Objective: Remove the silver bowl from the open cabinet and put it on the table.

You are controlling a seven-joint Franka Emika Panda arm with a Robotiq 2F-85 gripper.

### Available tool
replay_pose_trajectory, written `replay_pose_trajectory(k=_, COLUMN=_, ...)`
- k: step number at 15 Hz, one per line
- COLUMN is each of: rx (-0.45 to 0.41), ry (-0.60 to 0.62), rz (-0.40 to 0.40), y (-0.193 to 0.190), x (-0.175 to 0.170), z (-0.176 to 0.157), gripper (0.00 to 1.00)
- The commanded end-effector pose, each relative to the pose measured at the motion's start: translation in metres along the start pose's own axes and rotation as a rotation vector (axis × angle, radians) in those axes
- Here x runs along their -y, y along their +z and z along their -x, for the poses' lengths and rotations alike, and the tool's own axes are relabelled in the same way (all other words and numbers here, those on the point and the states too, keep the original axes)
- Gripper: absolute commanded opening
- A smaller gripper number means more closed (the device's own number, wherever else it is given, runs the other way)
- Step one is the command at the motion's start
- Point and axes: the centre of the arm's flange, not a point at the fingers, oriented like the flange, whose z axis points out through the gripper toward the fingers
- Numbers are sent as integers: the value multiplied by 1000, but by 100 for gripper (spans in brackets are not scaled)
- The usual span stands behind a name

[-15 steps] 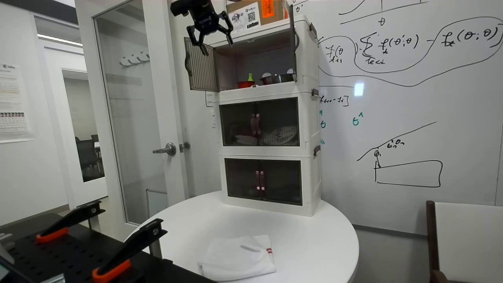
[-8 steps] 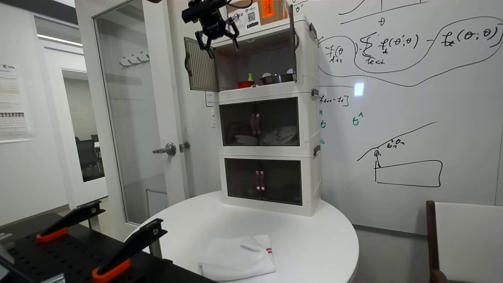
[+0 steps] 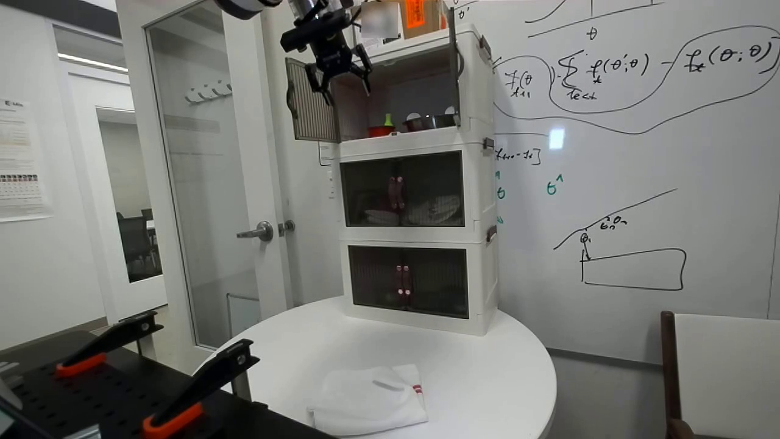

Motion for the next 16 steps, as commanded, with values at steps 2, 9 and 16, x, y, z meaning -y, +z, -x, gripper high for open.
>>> replay_pose_trajectory(k=2, rx=-7, ry=-62, rz=-31, y=35, x=-8, z=-13, gripper=100)
replay_pose_trajectory(k=9, rx=40, ry=-345, rz=151, y=70, x=-13, z=-38, gripper=100)
replay_pose_trajectory(k=16, rx=5, ry=-430, rz=321, y=94, x=-16, z=-66, gripper=100)
